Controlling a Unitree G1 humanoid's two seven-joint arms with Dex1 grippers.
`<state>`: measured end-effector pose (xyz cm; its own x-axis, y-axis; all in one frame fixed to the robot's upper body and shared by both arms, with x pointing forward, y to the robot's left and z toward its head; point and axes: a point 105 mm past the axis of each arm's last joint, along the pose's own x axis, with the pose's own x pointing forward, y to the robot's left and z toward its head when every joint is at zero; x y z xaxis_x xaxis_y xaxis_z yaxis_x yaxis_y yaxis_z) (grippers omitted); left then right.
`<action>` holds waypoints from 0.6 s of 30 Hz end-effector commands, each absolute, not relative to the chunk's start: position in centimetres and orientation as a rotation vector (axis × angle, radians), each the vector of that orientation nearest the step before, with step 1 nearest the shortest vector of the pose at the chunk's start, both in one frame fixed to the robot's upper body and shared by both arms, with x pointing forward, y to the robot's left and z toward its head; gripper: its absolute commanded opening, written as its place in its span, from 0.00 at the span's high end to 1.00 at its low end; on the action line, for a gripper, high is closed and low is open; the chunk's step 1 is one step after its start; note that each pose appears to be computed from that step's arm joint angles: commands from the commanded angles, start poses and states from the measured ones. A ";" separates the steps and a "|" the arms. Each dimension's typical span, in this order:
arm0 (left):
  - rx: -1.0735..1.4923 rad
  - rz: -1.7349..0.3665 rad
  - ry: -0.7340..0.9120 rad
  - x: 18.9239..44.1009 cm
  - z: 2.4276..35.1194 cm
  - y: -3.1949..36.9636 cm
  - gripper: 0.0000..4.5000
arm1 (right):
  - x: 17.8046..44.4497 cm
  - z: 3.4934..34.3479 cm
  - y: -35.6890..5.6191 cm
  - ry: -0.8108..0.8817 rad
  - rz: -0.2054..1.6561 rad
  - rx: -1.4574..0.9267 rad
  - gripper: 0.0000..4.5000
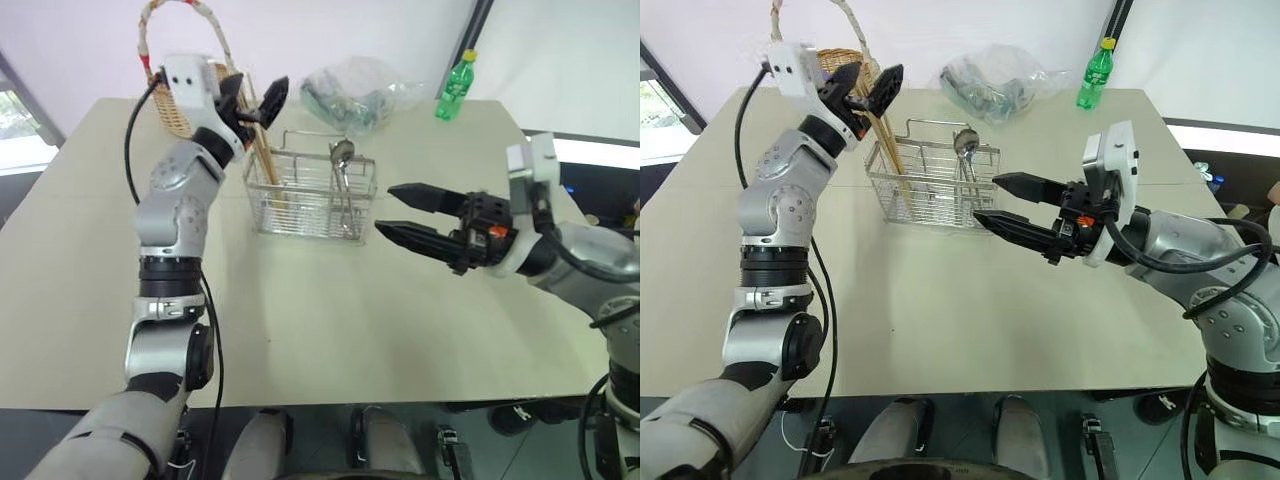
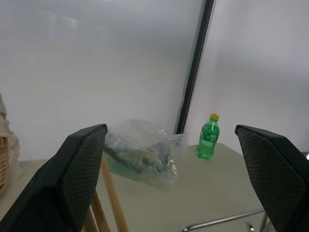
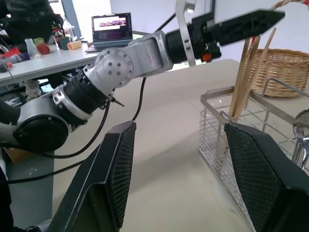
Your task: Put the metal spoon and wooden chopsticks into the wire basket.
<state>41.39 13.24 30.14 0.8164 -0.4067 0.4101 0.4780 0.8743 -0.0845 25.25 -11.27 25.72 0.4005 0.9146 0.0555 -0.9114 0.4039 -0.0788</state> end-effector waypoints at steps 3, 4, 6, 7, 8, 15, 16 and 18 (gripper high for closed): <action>-0.181 -0.469 -0.498 40.0 33.9 14.4 0.01 | 25.2 26.6 -11.2 -0.146 1.171 -0.062 0.33; -0.180 -0.469 -0.502 39.8 34.3 14.6 0.01 | 25.2 26.6 -11.3 -0.145 1.173 -0.063 0.33; -0.178 -0.473 -0.514 39.3 35.2 14.9 0.01 | 25.2 26.5 -11.3 -0.143 1.176 -0.065 0.33; -0.173 -0.479 -0.520 39.0 35.7 15.1 0.01 | 25.2 26.5 -11.3 -0.142 1.178 -0.067 0.33; -0.161 -0.488 -0.526 38.6 36.3 15.3 0.01 | 25.2 26.5 -11.3 -0.142 1.179 -0.068 0.33; 0.036 -0.611 -0.458 35.1 39.5 18.5 0.01 | 25.7 26.8 -12.2 -0.133 1.174 -0.099 0.33; 0.079 -0.633 -0.442 34.5 39.6 18.9 0.01 | 25.8 26.9 -12.5 -0.130 1.170 -0.105 0.33; 0.187 -0.684 -0.397 33.0 39.3 19.8 0.01 | 26.1 26.9 -13.0 -0.123 1.163 -0.118 0.33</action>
<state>34.90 20.01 38.41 0.7573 -0.5779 0.3042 0.5352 0.8161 0.2182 26.25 -12.45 25.59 0.3888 0.9213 0.0109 -0.9167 0.3880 -0.0953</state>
